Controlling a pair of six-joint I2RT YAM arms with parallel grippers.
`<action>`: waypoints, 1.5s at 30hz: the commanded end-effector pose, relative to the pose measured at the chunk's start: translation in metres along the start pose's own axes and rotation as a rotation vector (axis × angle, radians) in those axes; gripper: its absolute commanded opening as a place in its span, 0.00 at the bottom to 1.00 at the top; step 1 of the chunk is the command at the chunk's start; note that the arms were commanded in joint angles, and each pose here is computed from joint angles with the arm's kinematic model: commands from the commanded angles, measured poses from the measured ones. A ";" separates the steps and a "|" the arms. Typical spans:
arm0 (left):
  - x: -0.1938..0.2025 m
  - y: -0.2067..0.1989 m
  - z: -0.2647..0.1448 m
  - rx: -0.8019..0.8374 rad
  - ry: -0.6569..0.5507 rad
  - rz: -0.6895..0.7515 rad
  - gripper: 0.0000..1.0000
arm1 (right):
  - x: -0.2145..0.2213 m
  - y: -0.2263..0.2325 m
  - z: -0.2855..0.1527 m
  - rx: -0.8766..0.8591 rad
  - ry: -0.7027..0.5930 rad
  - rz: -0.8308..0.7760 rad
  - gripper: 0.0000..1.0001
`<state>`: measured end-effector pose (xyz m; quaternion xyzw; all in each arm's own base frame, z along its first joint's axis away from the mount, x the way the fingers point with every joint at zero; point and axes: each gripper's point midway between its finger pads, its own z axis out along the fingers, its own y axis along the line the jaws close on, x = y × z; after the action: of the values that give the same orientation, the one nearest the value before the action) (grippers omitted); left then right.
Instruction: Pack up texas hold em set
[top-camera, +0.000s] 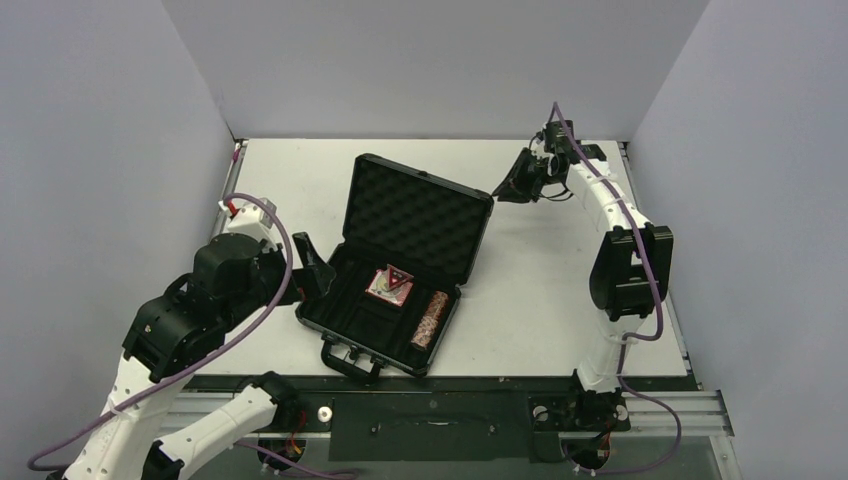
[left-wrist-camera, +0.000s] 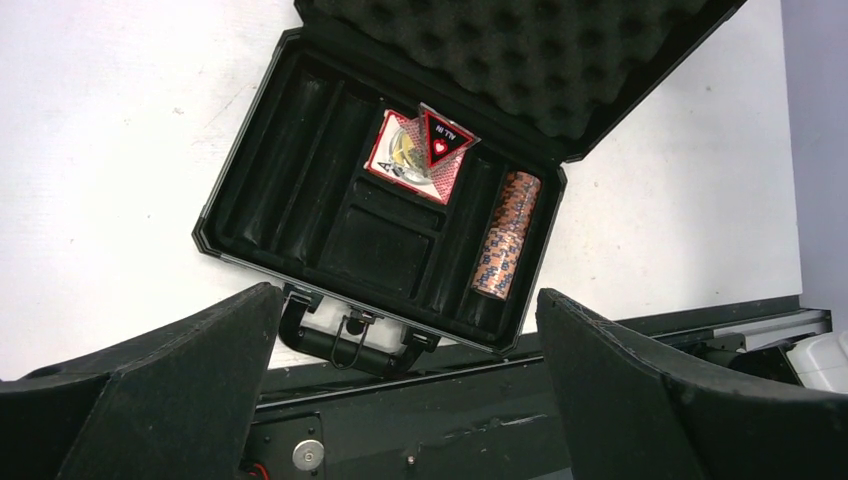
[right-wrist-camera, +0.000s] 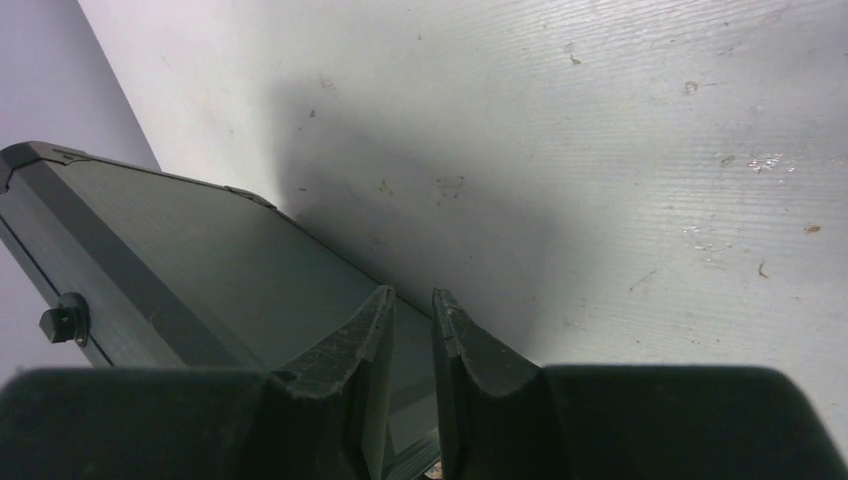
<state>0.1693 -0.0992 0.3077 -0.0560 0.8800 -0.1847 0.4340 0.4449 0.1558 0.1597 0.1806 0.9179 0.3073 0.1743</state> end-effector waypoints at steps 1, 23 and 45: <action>0.001 -0.001 0.004 0.005 -0.003 0.007 0.99 | -0.002 0.035 -0.007 -0.107 -0.003 -0.040 0.17; 0.003 -0.003 0.008 0.023 -0.003 0.004 0.99 | 0.060 0.085 -0.022 -0.173 0.060 -0.150 0.17; 0.013 -0.005 0.011 0.048 0.003 -0.072 0.99 | 0.099 0.086 -0.030 -0.169 0.068 -0.177 0.16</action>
<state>0.1634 -0.1013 0.2870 -0.0648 0.8863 -0.1928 0.4160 0.3786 0.2408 0.2010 0.0886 0.9109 0.3636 0.1738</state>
